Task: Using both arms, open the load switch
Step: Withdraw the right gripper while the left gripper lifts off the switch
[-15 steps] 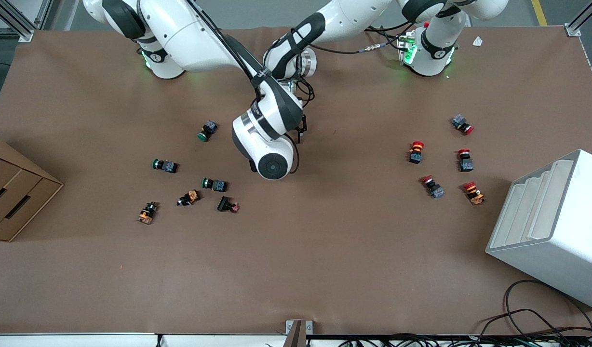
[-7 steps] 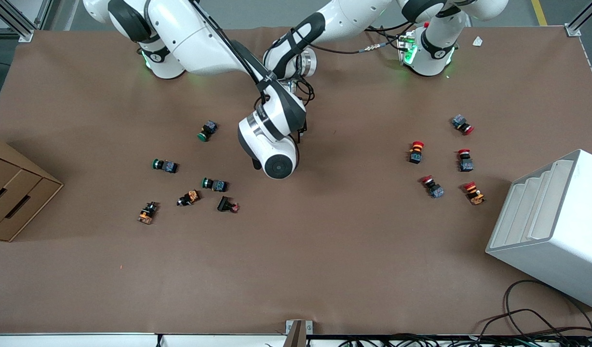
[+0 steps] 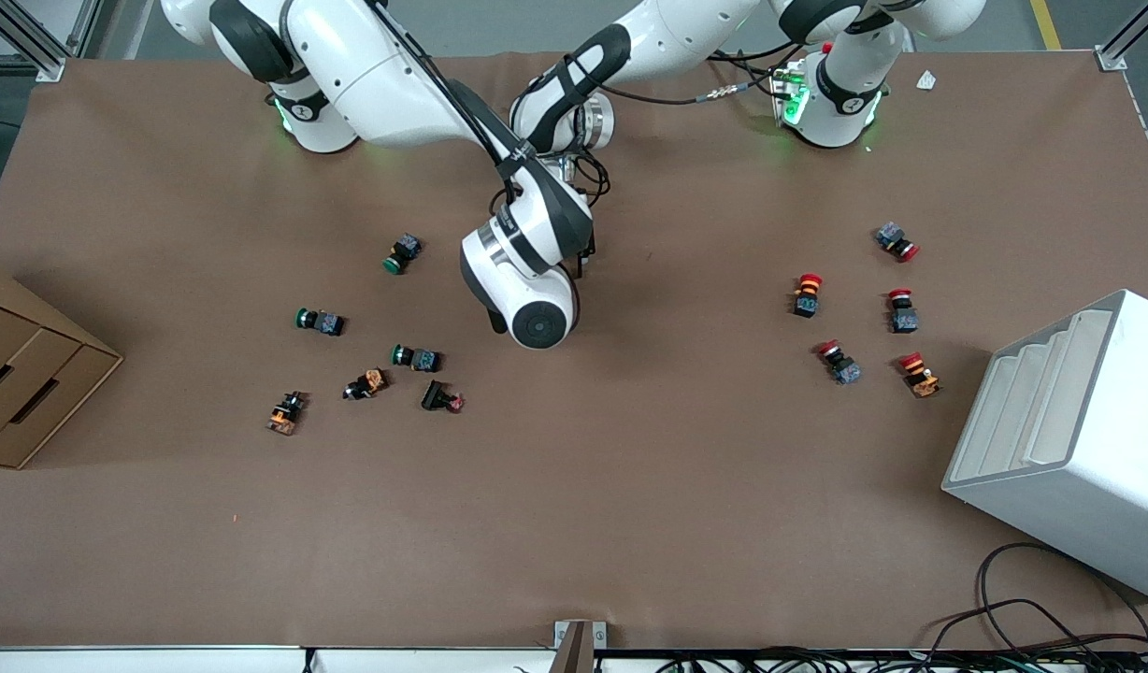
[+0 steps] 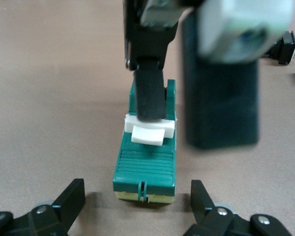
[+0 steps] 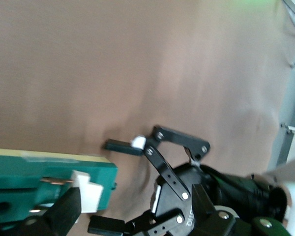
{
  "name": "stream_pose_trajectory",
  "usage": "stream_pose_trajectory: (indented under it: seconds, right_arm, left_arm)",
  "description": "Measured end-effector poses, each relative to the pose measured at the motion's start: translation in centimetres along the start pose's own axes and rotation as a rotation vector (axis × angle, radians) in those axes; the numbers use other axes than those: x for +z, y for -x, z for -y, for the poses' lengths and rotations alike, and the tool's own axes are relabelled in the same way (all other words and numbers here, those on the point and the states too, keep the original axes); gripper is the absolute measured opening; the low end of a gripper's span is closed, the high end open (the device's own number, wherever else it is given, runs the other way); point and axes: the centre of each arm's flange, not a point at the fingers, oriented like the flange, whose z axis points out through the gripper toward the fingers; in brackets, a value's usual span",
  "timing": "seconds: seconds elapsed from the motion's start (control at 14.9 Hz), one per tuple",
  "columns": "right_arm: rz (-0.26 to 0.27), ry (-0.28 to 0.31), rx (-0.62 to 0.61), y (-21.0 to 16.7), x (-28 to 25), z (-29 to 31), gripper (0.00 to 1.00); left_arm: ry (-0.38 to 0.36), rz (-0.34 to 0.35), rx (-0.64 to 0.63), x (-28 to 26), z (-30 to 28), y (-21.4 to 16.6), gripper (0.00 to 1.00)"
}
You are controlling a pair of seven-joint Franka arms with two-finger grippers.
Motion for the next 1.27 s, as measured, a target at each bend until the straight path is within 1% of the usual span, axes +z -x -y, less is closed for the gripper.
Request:
stream_pose_trajectory:
  seconds: [0.13, 0.2, 0.33, 0.4, 0.47, 0.67, 0.87, 1.07, 1.21, 1.27]
  right_arm:
    - [-0.032, -0.053, -0.094, -2.3, -2.7, 0.5, 1.00]
    - [-0.059, -0.078, -0.138, -3.7, -4.2, 0.6, 1.00]
    - [-0.139, -0.125, -0.245, -6.8, -7.2, 0.4, 1.00]
    - [-0.171, -0.144, -0.301, -8.2, -8.7, 0.2, 1.00]
    - [-0.186, -0.160, -0.358, -9.6, -10.3, -0.2, 1.00]
    - [-0.195, -0.211, -0.537, -14.6, -15.2, -1.5, 1.00]
    - [-0.199, -0.269, -0.704, -21.3, -19.9, -3.5, 1.00]
    - [-0.218, -0.326, -0.855, -28.2, -24.0, -6.4, 1.00]
    - [-0.246, -0.353, -0.957, -33.0, -26.2, -8.6, 1.00]
    - [-0.277, -0.360, -1.035, -37.2, -27.5, -10.6, 1.00]
  left_arm:
    - [0.000, 0.000, 0.000, 0.0, 0.0, 0.0, 0.95]
    - [0.000, 0.000, 0.000, 0.0, 0.0, 0.0, 0.95]
    - [-0.003, 0.002, -0.004, 0.0, 0.0, 0.0, 0.96]
    - [-0.008, 0.007, -0.010, -0.1, 0.0, -0.1, 0.96]
    - [-0.013, 0.011, -0.015, -0.1, 0.0, -0.2, 0.96]
    - [-0.040, 0.033, -0.037, -0.4, 0.0, -0.5, 0.96]
    - [-0.086, 0.073, -0.056, -1.0, -0.5, -2.3, 0.96]
    - [-0.126, 0.127, -0.094, -2.1, -2.2, -5.8, 0.96]
    - [-0.154, 0.186, -0.120, -2.9, -3.6, -8.5, 0.96]
    - [-0.162, 0.226, -0.132, -3.3, -4.7, -10.5, 0.96]
